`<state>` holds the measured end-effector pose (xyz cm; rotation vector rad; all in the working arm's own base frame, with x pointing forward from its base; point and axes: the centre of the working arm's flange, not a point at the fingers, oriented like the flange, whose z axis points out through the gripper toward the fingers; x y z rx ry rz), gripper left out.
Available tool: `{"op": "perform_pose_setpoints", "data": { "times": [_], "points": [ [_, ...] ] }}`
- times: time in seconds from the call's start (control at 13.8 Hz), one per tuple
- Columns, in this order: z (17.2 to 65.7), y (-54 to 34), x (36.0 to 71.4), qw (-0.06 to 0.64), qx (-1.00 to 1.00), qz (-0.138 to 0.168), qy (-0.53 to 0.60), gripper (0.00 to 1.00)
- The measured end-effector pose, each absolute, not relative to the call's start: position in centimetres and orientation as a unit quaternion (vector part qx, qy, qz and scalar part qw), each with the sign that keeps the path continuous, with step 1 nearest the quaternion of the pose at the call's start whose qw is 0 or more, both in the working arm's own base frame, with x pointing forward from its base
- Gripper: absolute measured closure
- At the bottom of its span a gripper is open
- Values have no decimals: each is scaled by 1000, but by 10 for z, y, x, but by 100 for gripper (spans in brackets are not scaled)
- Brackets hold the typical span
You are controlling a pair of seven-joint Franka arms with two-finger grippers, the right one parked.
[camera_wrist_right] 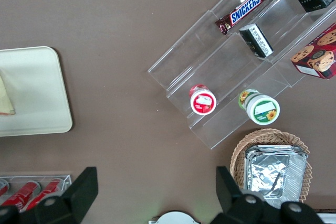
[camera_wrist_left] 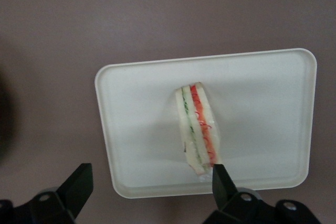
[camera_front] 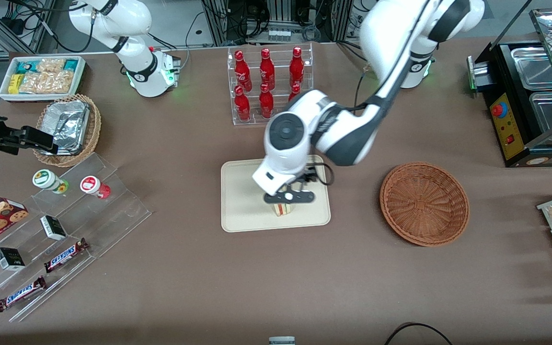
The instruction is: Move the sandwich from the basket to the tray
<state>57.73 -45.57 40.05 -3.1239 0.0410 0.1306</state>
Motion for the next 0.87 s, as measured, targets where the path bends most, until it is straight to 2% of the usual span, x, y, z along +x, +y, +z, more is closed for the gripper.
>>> {"op": "perform_pose_setpoints", "data": {
  "times": [0.22, 0.44, 0.87],
  "points": [
    [415, -395, 605, 16, -998, 60, 22, 0],
    [439, -326, 620, 15, -995, 64, 75, 0],
    [499, -170, 623, 12, -990, 79, 119, 0]
  ]
}}
